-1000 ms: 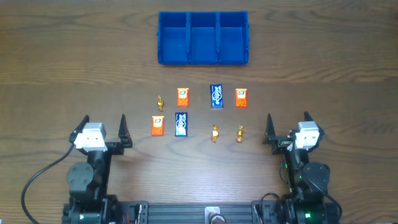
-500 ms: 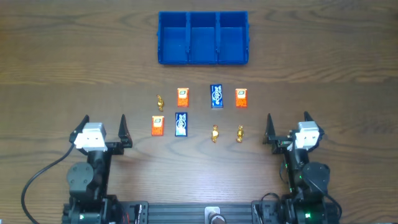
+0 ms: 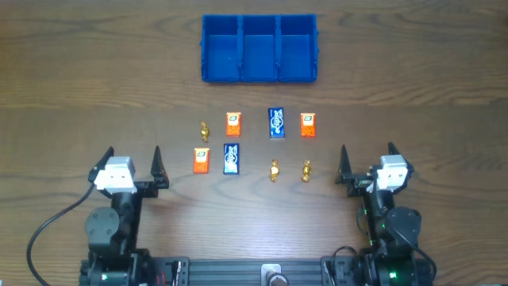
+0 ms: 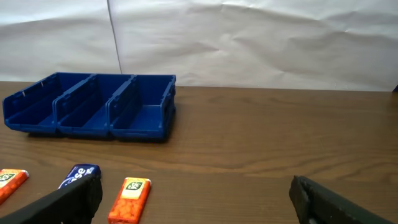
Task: Sort Candies Into Trays
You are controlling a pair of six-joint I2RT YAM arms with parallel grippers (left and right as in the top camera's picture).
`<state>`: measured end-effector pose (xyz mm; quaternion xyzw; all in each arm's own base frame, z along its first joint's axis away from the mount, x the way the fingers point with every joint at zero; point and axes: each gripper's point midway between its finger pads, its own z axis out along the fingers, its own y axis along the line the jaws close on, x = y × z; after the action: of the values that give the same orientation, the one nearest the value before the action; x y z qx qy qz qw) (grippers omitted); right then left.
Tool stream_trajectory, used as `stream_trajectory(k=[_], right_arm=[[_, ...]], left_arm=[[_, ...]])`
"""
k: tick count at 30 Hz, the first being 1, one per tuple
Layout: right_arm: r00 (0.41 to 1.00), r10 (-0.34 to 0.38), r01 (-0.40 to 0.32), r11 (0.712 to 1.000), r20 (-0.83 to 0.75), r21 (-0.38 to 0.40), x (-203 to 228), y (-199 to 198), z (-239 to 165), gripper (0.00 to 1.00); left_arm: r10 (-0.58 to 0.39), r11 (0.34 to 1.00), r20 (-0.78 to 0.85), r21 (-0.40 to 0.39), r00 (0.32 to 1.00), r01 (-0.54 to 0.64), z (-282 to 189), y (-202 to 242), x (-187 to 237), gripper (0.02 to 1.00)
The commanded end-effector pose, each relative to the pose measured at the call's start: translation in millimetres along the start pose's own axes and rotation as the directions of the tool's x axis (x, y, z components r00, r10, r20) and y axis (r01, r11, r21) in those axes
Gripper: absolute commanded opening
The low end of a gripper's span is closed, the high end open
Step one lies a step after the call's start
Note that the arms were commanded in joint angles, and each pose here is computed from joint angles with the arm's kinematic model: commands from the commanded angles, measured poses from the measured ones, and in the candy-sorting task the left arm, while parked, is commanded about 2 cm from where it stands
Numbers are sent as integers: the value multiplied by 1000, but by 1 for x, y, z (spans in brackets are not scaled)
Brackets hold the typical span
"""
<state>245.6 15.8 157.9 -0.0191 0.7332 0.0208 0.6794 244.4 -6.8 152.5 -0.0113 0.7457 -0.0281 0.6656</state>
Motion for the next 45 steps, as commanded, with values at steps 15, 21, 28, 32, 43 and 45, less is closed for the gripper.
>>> stream_trajectory(k=[15, 21, 28, 32, 43, 45], right_arm=[[1000, -15, 15, 1000, 1, 0, 1, 0, 0, 998], [1000, -15, 15, 1000, 1, 0, 1, 0, 0, 998], [1000, -15, 15, 1000, 1, 0, 1, 0, 0, 998], [1000, -15, 15, 1000, 1, 0, 1, 0, 0, 998], [1000, -15, 15, 1000, 1, 0, 1, 0, 0, 998], [1000, -15, 15, 1000, 1, 1, 1, -1, 0, 998]], left_arm=[[-101, 977, -671, 71, 735, 199, -7, -49, -30, 998], [-57, 995, -827, -1, 559, 100, 25, -78, 14, 1000], [-23, 999, -914, -6, 406, 43, 45, -108, 84, 998], [-37, 999, -942, -33, 334, 16, 48, -107, 113, 1000], [-49, 998, -965, -56, 256, -19, 51, -105, 150, 912], [-53, 998, -967, -60, 249, -22, 51, -104, 153, 899]])
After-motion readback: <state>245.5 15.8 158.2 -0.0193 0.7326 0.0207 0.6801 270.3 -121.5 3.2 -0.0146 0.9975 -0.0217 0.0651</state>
